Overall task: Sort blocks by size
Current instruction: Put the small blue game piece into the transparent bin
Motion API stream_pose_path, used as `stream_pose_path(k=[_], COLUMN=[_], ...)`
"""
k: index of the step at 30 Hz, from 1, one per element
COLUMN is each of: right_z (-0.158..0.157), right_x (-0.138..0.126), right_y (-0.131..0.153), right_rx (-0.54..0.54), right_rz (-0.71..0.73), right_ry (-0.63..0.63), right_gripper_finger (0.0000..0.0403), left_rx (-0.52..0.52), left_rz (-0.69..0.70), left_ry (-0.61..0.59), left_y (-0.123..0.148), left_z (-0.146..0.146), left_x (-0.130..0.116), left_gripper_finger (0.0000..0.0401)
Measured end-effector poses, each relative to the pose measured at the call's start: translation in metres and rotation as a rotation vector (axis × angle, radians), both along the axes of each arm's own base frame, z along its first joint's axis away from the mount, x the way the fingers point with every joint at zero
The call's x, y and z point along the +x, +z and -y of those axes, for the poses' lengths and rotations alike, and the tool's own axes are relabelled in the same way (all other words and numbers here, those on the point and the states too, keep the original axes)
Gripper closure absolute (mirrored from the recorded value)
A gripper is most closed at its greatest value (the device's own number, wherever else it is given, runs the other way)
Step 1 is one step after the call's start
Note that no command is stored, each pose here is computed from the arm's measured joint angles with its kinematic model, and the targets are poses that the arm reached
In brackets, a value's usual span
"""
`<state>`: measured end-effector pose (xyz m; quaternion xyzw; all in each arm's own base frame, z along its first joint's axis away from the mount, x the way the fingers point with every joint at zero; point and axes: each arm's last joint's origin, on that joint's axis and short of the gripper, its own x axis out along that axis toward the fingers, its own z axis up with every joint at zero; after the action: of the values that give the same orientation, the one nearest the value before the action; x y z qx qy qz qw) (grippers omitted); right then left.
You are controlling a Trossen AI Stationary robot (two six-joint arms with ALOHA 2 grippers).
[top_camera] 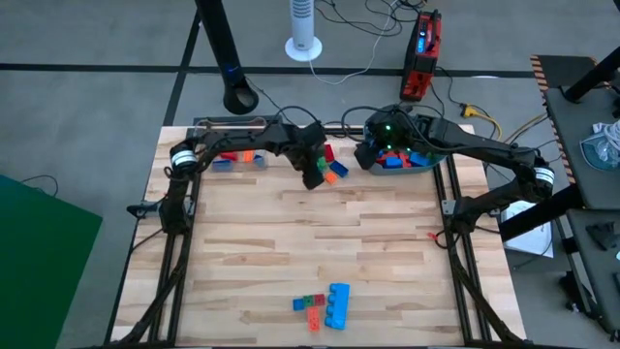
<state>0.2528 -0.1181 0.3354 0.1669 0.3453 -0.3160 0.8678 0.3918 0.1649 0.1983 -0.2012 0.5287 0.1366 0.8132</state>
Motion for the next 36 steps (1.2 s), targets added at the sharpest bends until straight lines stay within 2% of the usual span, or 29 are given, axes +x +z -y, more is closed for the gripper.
stream_pose_path(k=[4,8,13,23,30,36], right_z=[-0.001,-0.001,-0.001,-0.001,-0.002,-0.002], right_x=[0.000,0.001,0.000,0.000,-0.001,-0.001], right_y=[0.000,-0.001,-0.002,-0.007,-0.013,-0.014], right_rx=[0.020,0.039,0.047,0.059,0.066,0.078], right_rz=[0.011,0.020,0.019,0.009,-0.006,-0.005], right_ry=[0.004,0.005,0.000,-0.008,-0.008,-0.018], right_gripper_finger=[0.0184,0.0184,0.0184,0.0184,0.0184,0.0184], left_rx=[0.157,0.240,0.284,0.251,0.258,0.117], left_rz=[0.003,0.032,0.058,0.015,0.012,0.033], left_ry=[-0.333,-0.468,-0.487,-0.479,-0.451,-0.440], left_y=[0.000,0.001,-0.005,-0.033,-0.035,-0.034], left_z=[0.002,0.000,-0.006,-0.010,-0.012,-0.007], left_x=[0.002,0.005,0.010,0.016,0.017,0.013], left_gripper_finger=[0.0204,0.0176,0.0173,0.0173,0.0182,0.0206])
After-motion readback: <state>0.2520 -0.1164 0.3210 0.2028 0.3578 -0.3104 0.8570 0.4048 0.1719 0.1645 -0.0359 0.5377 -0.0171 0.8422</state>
